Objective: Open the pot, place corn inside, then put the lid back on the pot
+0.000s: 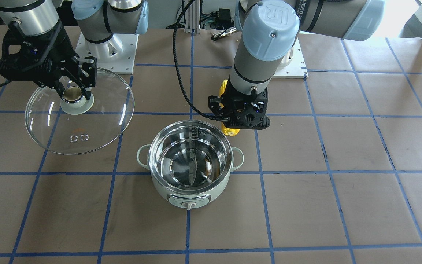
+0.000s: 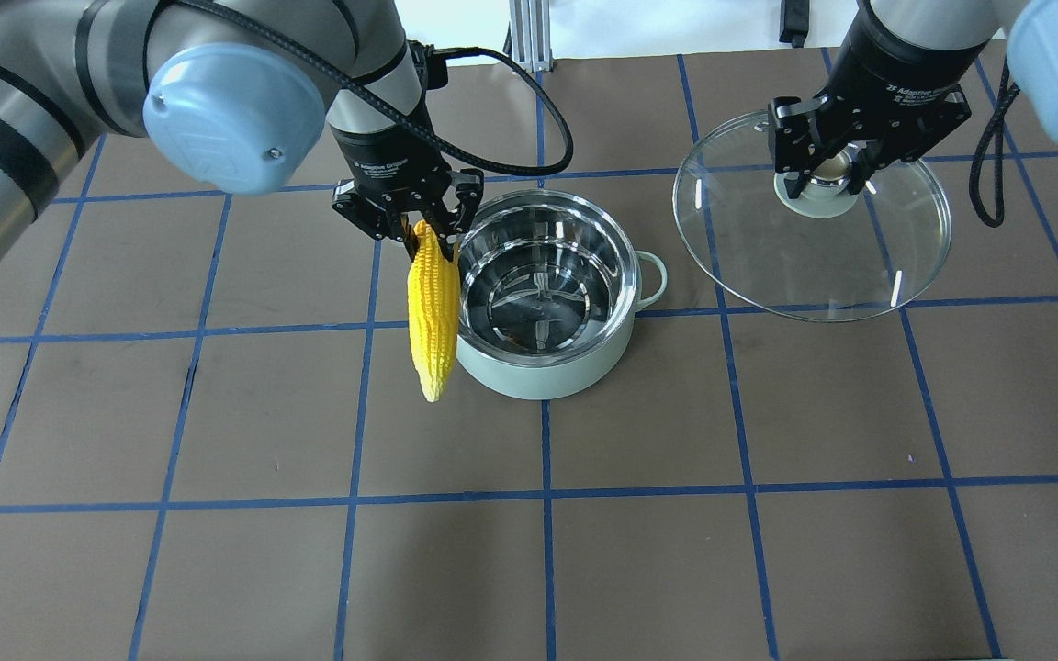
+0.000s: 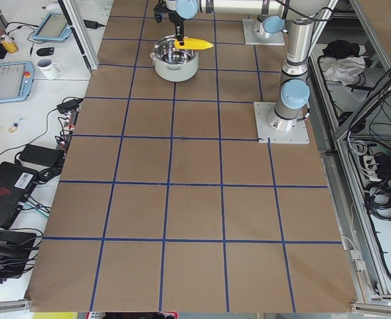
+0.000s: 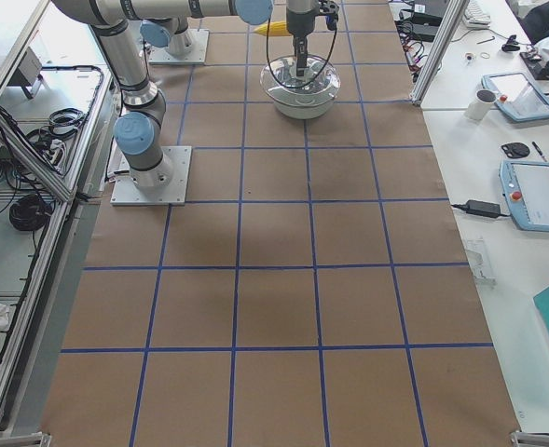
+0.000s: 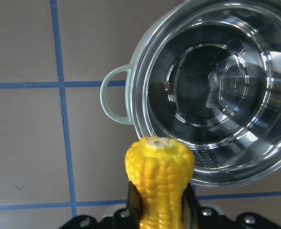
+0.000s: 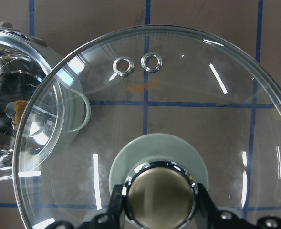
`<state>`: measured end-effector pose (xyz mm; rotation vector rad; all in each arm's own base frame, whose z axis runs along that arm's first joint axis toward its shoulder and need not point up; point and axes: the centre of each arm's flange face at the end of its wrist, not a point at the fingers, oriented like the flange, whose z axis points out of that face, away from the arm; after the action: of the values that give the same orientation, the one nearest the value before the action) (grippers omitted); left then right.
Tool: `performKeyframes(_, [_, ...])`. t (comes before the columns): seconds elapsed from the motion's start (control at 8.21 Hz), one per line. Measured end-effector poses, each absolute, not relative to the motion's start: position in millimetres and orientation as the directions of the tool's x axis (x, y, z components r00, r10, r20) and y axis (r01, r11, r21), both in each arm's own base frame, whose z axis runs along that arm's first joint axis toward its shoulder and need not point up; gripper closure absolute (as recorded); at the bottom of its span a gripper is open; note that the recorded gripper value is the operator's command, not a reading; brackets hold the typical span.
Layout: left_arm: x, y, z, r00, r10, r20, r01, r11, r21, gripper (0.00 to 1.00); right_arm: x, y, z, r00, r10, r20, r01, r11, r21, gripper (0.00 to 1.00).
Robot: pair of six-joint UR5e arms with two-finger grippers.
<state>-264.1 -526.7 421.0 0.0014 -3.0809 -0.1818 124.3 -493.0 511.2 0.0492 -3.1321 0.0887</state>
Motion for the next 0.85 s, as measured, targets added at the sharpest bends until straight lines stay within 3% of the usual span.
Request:
performKeyframes(0.49, [-321,-539,394,-0.996,-0.024,0.088,-0.019,0.998,0.059,1.0,117,-494,513,-1.0,-0.018,0.005,-0.018,0.998,-0.059,0.66])
performKeyframes(0.85, [-330,-577,408,-0.998,-0.02,0.057,-0.021,1.0,-0.017,1.0,116,-494,512,-1.0,-0.016,0.009,-0.017,0.998,-0.059,0.66])
